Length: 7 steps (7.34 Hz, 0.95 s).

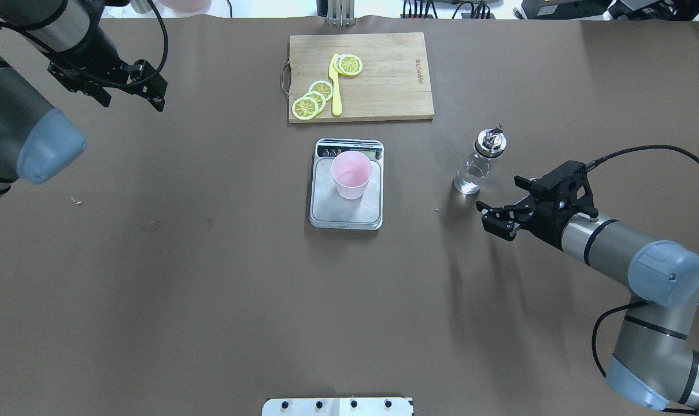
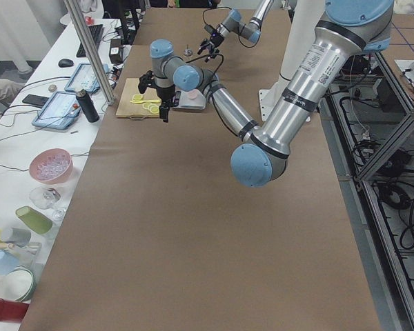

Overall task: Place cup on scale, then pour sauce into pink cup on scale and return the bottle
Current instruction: 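Move the right gripper toward the glass sauce bottle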

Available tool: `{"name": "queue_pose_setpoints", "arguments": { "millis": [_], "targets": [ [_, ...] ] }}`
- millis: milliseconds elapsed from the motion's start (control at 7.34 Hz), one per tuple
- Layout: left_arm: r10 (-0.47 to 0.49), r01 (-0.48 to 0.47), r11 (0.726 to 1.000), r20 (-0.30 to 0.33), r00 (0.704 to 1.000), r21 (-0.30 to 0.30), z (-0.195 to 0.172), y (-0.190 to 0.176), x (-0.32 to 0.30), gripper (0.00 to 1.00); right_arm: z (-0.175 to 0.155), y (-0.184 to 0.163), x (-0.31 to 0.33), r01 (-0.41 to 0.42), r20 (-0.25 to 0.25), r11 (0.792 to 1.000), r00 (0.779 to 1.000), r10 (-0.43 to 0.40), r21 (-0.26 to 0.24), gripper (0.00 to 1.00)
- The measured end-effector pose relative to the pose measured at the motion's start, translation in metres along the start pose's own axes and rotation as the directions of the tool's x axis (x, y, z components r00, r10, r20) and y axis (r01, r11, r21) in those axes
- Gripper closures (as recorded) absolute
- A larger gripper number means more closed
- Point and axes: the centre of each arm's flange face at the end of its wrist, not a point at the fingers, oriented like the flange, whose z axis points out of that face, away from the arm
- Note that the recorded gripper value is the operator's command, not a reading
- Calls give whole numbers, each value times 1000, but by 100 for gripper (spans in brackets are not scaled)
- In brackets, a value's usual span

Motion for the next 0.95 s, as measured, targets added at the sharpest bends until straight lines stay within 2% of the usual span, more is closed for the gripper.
{"name": "queue_pose_setpoints", "arguments": {
  "millis": [545,953],
  "targets": [
    [1,-1,1000,1,1000,0,0,0,1,1,5,2,16,5,-33,1000,999,-5,-4,4],
    [1,-1,1000,0,1000,0,0,0,1,1,28,0,11,1,-38,1000,999,-1,-1,4]
  ]
}}
